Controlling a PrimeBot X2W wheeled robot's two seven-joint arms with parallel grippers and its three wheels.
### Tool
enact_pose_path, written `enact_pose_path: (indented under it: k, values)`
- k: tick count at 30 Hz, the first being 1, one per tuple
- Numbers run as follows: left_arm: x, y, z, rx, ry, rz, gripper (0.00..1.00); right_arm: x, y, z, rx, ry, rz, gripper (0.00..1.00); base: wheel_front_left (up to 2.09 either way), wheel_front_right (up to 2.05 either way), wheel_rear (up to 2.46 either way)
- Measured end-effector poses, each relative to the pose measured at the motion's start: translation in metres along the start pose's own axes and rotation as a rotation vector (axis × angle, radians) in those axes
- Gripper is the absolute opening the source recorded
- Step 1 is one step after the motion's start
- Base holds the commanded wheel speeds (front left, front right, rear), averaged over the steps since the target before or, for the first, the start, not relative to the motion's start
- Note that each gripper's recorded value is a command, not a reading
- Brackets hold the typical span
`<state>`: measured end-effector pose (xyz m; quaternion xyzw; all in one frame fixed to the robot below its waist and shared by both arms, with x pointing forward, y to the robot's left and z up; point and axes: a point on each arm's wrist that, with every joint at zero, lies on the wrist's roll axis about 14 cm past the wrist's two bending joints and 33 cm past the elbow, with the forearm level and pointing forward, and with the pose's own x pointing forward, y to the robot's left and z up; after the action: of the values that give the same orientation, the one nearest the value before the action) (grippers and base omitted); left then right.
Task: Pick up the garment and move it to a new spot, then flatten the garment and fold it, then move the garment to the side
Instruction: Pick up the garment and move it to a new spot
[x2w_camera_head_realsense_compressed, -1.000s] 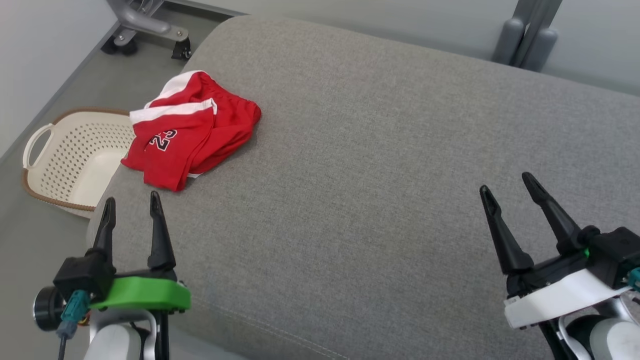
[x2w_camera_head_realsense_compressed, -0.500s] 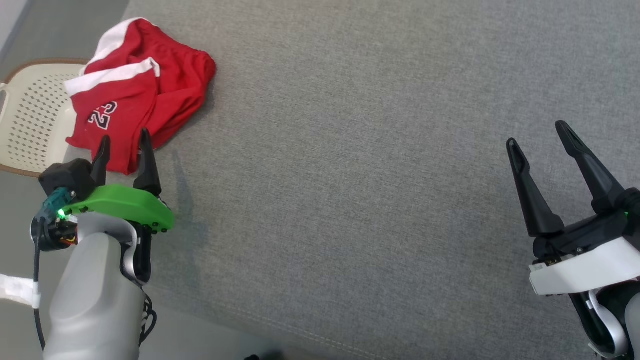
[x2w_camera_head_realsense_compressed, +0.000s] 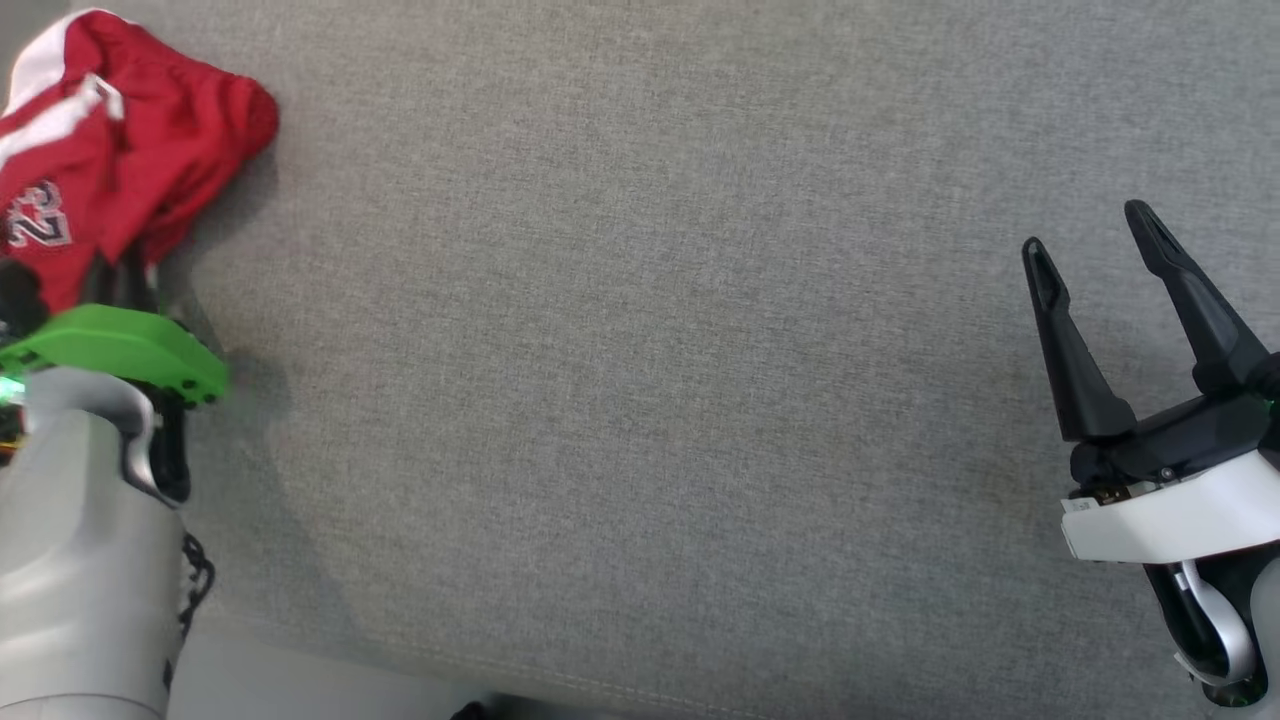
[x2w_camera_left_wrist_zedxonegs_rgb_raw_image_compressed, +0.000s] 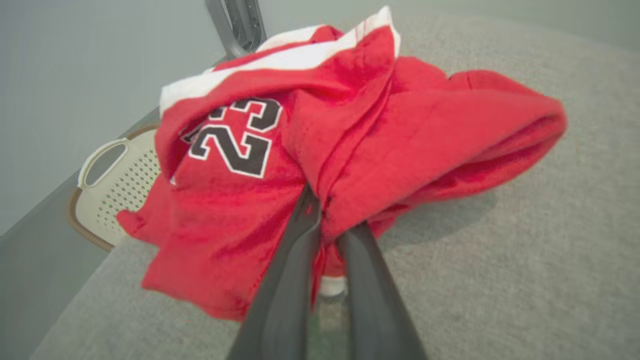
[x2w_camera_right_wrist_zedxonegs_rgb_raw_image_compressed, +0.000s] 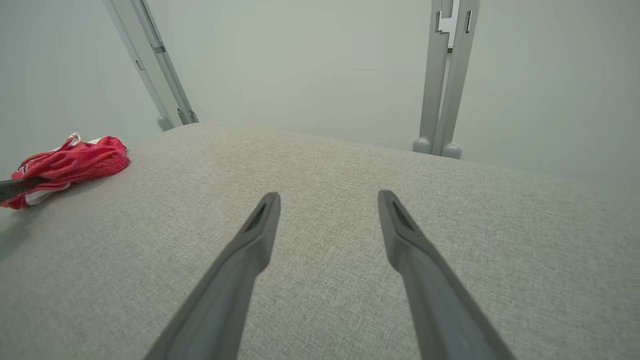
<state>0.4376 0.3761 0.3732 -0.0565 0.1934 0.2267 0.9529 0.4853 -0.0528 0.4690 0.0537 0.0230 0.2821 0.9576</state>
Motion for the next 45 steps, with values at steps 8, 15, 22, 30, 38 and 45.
enact_pose_path:
  k: [8,15,22,30,38,45]
  values:
    - [-0.027,0.004,0.073,0.055,-0.271,0.007,0.0,-0.009,0.005,0.031,-0.024,-0.087,-0.012,1.0,0.0,0.0,0.0]
    - [-0.077,-0.031,0.106,0.12,-0.442,-0.096,0.0,-0.032,0.016,0.053,-0.026,-0.138,-0.034,1.0,0.0,0.0,0.0]
    - [-0.123,-0.102,0.115,0.115,-0.467,-0.309,0.0,-0.065,0.021,0.07,-0.013,-0.173,-0.088,1.0,0.0,0.0,0.0]
    - [-0.17,-0.249,0.086,0.139,-0.379,-0.768,0.0,-0.11,-0.006,0.083,-0.038,-0.208,-0.236,1.0,0.0,0.0,0.0]
    - [-0.202,-0.366,0.036,0.219,-0.252,-1.101,0.0,-0.16,-0.046,0.078,-0.047,-0.205,-0.443,1.0,0.0,0.0,0.0]
    - [-0.214,-0.412,-0.018,0.235,-0.138,-1.258,1.0,-0.19,-0.073,0.058,-0.044,-0.152,-0.584,1.0,0.0,0.0,0.0]
